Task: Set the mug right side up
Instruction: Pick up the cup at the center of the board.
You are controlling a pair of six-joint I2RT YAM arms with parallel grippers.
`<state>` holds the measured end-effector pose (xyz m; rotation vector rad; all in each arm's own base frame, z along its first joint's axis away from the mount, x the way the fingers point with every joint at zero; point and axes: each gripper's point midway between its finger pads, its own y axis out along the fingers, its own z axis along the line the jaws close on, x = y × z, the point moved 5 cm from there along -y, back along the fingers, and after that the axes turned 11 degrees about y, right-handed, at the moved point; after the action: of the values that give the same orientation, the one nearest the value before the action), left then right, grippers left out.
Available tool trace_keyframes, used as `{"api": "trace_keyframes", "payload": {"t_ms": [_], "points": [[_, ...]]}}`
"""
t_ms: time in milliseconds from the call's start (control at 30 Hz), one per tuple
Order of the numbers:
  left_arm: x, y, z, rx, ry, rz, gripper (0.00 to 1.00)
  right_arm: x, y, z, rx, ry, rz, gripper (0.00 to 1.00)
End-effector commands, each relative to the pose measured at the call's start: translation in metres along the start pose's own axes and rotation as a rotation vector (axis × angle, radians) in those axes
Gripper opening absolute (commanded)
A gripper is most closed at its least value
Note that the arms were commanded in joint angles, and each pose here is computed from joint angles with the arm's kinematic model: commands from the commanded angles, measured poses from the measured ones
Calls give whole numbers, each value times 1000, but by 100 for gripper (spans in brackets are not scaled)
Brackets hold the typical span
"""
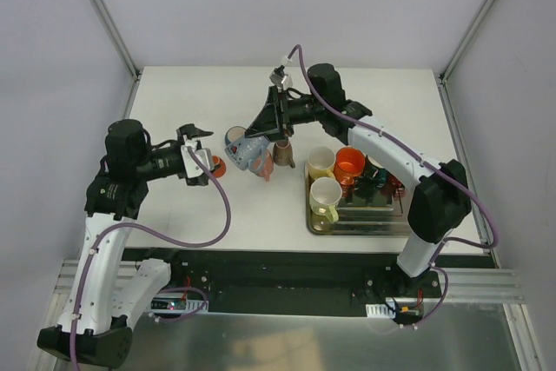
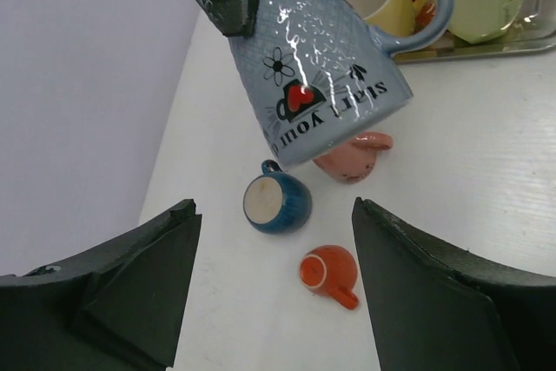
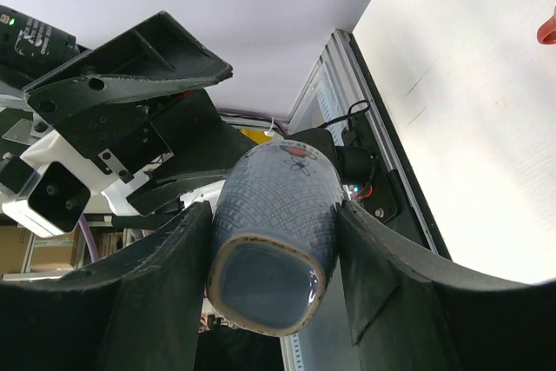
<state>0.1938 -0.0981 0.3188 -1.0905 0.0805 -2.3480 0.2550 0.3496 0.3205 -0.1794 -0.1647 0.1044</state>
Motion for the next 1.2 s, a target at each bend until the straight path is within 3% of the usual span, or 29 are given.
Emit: {"api": "trace_keyframes", "payload": {"t_ms": [0, 367, 633, 667, 833, 1000, 1167], "points": [[1, 11, 31, 141, 80, 9, 72, 0, -5, 36, 83, -86, 7, 0], [9, 56, 22, 158, 92, -71, 55, 0, -4, 35, 86, -82, 16, 0], [15, 69, 18, 177, 70, -50, 4, -1, -2, 8, -1, -61, -49, 0], [14, 69, 18, 183, 57, -42, 0, -4, -3, 3, -23, -42, -49, 9], [9, 60, 8, 165, -31, 13, 0, -7, -10, -14, -79, -58, -87, 61], [10, 36, -21, -50, -223, 178, 0, 3, -39, -29, -158, -92, -187, 77], [6, 4, -63, -362, -407, 404, 0, 18, -81, -51, -300, -121, -334, 82]]}}
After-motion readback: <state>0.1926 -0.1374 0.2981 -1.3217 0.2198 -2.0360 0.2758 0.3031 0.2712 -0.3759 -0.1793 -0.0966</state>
